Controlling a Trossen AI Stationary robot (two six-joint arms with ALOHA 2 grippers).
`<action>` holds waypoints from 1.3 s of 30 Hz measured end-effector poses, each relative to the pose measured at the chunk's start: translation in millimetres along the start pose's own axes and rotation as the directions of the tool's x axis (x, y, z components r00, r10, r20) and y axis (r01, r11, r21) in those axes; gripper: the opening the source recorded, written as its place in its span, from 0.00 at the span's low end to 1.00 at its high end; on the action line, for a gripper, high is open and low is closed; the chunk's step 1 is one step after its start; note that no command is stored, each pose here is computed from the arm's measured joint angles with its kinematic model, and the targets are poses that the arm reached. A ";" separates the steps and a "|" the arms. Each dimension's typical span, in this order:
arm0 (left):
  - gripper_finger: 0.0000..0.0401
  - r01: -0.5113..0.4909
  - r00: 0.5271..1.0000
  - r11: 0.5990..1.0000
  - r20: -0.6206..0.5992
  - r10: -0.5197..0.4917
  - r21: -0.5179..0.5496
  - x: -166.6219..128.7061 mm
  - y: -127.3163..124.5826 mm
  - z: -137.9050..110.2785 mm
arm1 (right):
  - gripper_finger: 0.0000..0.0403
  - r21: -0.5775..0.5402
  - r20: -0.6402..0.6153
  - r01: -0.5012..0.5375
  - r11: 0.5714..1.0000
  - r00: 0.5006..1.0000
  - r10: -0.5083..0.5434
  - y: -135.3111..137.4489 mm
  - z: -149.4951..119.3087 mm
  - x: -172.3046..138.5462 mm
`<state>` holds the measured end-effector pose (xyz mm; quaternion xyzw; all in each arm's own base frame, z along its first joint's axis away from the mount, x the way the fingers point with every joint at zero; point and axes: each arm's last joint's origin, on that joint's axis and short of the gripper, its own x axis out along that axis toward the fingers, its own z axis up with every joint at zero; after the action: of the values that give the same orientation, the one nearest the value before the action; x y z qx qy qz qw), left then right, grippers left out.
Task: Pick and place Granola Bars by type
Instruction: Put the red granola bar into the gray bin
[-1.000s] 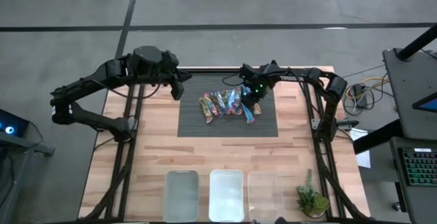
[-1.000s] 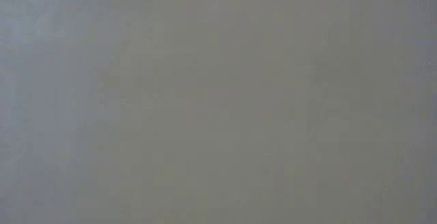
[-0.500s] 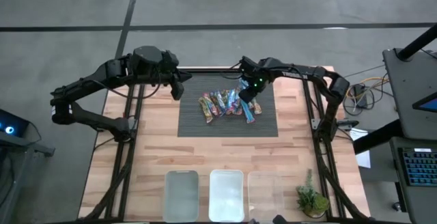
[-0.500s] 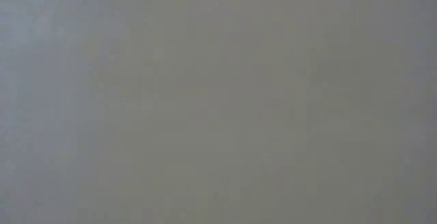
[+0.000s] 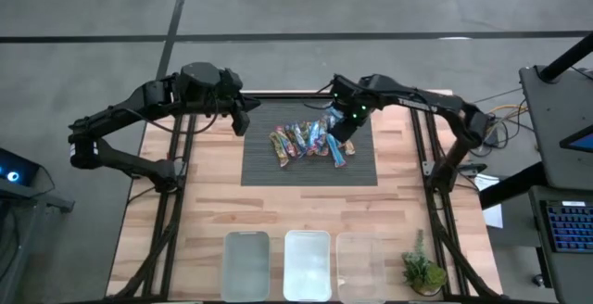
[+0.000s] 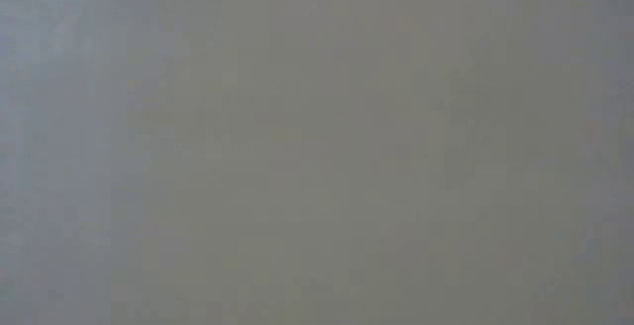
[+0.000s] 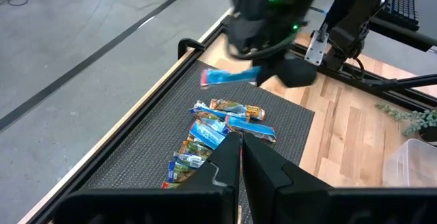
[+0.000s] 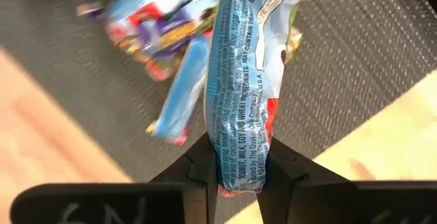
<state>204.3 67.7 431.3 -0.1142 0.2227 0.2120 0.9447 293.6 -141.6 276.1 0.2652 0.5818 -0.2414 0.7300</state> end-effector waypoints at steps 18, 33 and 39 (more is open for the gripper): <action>0.00 -0.001 1.000 0.999 -0.010 0.002 0.036 2.0 0.2 -2.1 | 0.16 -0.100 0.086 -0.208 0.973 0.972 0.217 62.9 -64.7 -68.0; 0.00 0.002 1.000 0.999 0.013 -0.003 0.050 -6.3 0.8 -1.4 | 0.16 -0.203 0.102 -0.353 0.913 0.920 0.379 113.4 -70.8 -60.6; 0.00 0.006 0.999 0.997 0.053 -0.010 0.073 -21.8 2.1 -1.0 | 0.16 -0.220 0.135 -0.405 0.887 0.888 0.439 131.6 -71.9 -67.4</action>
<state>185.3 61.6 440.4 -0.0749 0.2044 0.2031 0.9547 314.8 7.2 342.8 0.2935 0.4611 -0.0440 0.8362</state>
